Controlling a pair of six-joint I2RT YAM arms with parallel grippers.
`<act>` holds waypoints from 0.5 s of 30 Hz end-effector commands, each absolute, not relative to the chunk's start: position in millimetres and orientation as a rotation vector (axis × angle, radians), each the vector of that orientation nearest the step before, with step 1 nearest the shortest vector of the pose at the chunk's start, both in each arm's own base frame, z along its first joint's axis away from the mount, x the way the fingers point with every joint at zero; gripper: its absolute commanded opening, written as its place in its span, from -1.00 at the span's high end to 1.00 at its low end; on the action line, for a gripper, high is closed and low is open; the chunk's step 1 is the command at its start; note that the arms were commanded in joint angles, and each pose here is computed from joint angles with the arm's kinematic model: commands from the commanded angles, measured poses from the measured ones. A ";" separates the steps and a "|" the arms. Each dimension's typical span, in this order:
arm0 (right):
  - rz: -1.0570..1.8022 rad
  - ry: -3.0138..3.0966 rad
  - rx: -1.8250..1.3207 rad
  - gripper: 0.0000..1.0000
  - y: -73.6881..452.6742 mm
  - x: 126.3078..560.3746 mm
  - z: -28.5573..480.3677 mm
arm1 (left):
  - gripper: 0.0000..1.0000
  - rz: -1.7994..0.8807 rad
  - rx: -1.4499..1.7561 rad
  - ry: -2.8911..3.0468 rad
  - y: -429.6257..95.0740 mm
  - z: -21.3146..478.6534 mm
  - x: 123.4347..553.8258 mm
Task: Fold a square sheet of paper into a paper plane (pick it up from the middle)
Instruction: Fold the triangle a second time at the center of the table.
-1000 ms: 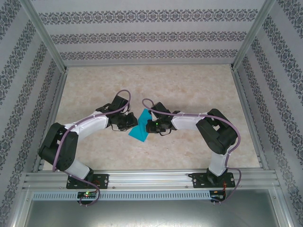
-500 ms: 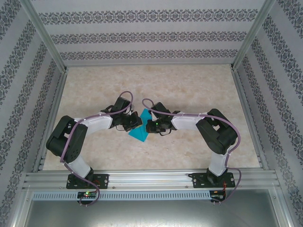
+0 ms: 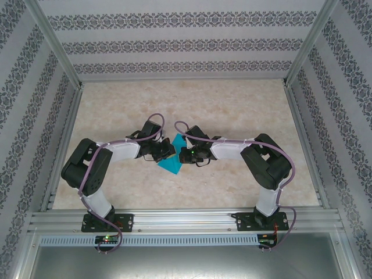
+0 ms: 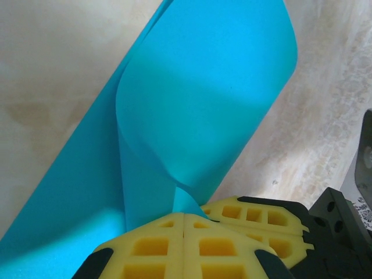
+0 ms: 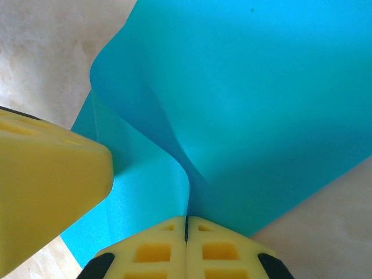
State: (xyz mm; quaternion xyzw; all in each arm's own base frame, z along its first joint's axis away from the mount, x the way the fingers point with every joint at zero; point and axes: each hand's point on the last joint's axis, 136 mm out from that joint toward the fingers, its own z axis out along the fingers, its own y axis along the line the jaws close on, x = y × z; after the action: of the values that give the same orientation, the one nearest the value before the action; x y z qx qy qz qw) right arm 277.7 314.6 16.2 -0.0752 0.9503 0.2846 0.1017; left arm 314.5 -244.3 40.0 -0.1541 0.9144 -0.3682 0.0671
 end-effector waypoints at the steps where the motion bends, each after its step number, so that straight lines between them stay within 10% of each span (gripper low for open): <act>1: 0.766 2.859 -0.214 0.96 306.3 273.9 -0.9 | 1.00 -1.114 -0.487 2.771 -242.4 30.7 314.0; 15: 0.775 2.854 -0.212 0.93 308.3 275.3 0.0 | 1.00 -0.943 -0.554 2.882 -222.9 -9.3 296.4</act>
State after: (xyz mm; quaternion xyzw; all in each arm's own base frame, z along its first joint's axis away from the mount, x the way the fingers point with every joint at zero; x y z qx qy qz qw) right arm 278.2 315.1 16.1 -0.0754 0.9500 0.2852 0.1021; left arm 310.2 -241.5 17.8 -0.1617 0.9201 -0.3533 0.0501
